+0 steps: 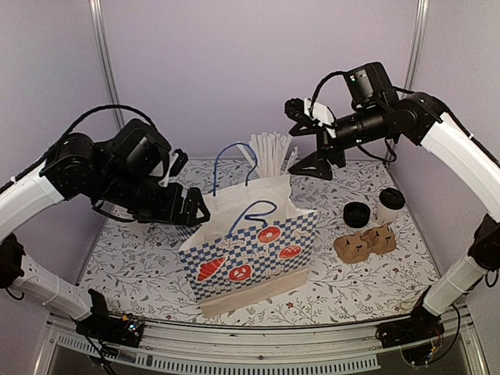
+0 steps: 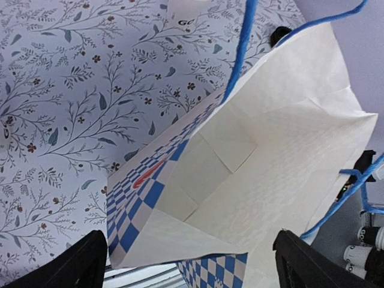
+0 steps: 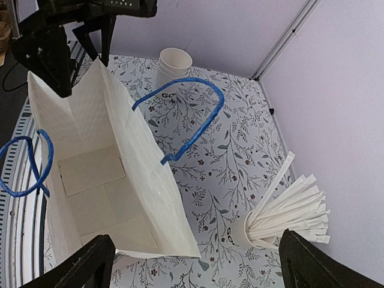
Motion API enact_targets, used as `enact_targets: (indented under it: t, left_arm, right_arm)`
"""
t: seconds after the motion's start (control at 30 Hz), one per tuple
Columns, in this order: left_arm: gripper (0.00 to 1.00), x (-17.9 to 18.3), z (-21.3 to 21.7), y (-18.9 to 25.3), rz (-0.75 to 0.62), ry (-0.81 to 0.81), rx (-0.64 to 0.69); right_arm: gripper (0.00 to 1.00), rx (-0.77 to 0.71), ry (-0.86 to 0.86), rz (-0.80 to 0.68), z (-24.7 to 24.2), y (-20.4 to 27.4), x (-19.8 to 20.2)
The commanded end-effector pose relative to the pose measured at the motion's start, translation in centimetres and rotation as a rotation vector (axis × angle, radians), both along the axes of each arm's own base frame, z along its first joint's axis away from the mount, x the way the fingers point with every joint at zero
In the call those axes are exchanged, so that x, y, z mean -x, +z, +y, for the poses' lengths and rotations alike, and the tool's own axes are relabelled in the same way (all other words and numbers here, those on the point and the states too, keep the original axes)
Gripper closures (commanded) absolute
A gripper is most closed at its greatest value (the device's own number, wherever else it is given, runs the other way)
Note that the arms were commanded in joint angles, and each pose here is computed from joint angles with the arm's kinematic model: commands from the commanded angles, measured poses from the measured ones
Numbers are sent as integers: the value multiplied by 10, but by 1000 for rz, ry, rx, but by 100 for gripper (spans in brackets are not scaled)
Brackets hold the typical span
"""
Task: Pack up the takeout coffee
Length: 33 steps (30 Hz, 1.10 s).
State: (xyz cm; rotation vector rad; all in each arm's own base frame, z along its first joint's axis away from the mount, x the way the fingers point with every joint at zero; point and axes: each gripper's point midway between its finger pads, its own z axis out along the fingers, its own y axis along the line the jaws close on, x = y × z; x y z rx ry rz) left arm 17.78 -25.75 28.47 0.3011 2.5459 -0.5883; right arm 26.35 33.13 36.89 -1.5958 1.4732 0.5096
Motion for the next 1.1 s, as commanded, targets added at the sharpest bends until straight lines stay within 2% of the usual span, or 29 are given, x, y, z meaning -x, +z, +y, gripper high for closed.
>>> enact_targets:
  t: [0.0, 0.17, 0.4, 0.67, 0.87, 1.07]
  left_arm:
    - [0, 4, 18, -21, 35, 123, -198]
    - [0, 10, 24, -29, 50, 122, -265]
    - [0, 21, 46, -22, 60, 183, -194]
    - [0, 14, 83, -42, 58, 296, -230]
    - [0, 6, 102, -45, 39, 365, -243]
    - [0, -6, 103, -34, -10, 378, -252]
  right_arm:
    - [1, 40, -18, -46, 29, -4, 5]
    - [1, 191, 14, -68, 49, -50, 26]
    - [1, 352, -152, -127, 28, -82, -4]
    - [1, 453, -283, -230, -5, -86, -27]
    - [1, 505, -435, -280, -37, -88, -63]
    - [1, 485, -490, -294, -46, -77, -78]
